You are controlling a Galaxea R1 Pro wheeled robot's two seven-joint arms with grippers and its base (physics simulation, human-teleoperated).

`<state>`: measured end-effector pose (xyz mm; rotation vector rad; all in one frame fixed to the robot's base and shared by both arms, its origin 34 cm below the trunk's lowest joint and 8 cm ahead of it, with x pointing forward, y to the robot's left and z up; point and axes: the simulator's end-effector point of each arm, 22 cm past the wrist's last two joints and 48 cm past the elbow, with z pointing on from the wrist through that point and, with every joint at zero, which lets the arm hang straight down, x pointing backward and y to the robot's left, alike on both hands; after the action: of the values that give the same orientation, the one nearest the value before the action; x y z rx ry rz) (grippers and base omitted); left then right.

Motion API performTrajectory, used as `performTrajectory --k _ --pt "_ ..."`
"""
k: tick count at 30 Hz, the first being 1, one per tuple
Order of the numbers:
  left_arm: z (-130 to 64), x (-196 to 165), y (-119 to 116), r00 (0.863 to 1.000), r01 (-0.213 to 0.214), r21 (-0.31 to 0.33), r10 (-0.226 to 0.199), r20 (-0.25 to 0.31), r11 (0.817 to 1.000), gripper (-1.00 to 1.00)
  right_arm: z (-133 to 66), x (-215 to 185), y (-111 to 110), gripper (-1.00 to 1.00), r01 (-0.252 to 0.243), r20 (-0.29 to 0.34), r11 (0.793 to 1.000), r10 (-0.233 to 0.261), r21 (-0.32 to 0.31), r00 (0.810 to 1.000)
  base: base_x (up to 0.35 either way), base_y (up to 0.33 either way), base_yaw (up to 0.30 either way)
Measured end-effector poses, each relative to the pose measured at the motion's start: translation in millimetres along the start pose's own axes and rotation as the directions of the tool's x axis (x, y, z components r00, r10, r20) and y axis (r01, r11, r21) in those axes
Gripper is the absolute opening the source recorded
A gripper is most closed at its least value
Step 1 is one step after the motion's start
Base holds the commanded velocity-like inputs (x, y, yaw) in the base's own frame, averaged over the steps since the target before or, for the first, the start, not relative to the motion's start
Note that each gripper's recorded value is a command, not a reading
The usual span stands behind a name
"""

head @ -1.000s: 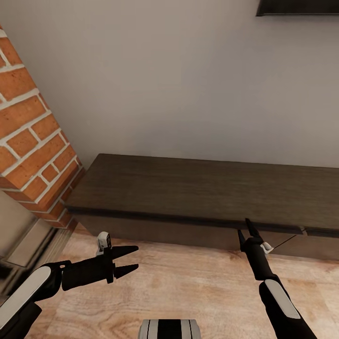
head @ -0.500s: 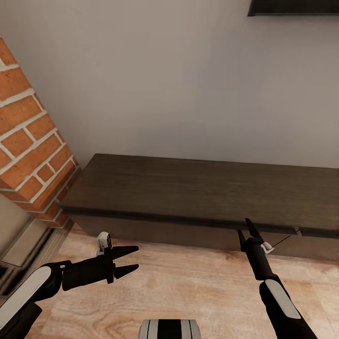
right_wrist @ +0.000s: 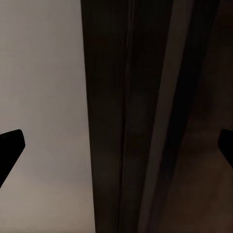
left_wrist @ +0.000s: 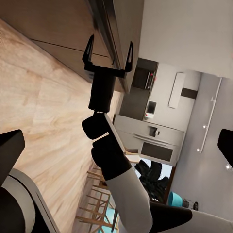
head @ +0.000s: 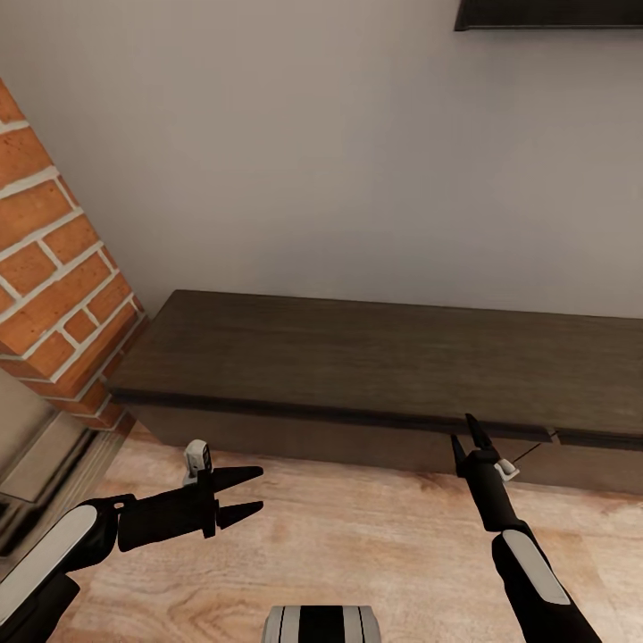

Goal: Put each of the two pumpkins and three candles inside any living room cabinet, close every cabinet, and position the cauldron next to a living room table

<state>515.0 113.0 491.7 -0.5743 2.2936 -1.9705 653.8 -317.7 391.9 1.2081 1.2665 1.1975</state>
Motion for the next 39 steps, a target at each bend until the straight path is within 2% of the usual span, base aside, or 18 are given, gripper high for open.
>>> performTrajectory --k 8,21,29,33,39 --pt "-0.3 0 0 1.0 0.0 0.0 0.0 0.001 1.0 1.0 -0.1 -1 0 1.0 0.001 0.0 1.0 -0.001 0.002 1.0 0.0 -0.001 0.0" --pt "2.9 -3 19 0.999 0.038 -0.014 -0.038 -0.002 0.999 1.0 -4.3 0 -25 1.0 0.0 -0.002 0.999 0.0 0.041 1.0 0.0 0.0 0.0" --pt "3.0 -3 19 0.999 0.039 -0.014 -0.039 -0.002 0.999 1.0 -4.5 0 -25 1.0 0.0 -0.001 0.999 0.0 0.042 1.0 0.0 0.0 0.0" --pt "4.2 -4 26 0.999 0.054 -0.02 -0.054 -0.004 0.998 1.0 -6.4 0 -34 1.0 0.0 -0.002 0.998 0.0 0.058 1.0 0.0 0.0 0.0" --pt "4.1 -4 26 0.999 0.054 -0.019 -0.054 -0.004 0.998 1.0 -9.8 1 -41 1.0 -0.004 0.0 0.997 0.004 0.073 1.0 0.0 0.0 0.0"
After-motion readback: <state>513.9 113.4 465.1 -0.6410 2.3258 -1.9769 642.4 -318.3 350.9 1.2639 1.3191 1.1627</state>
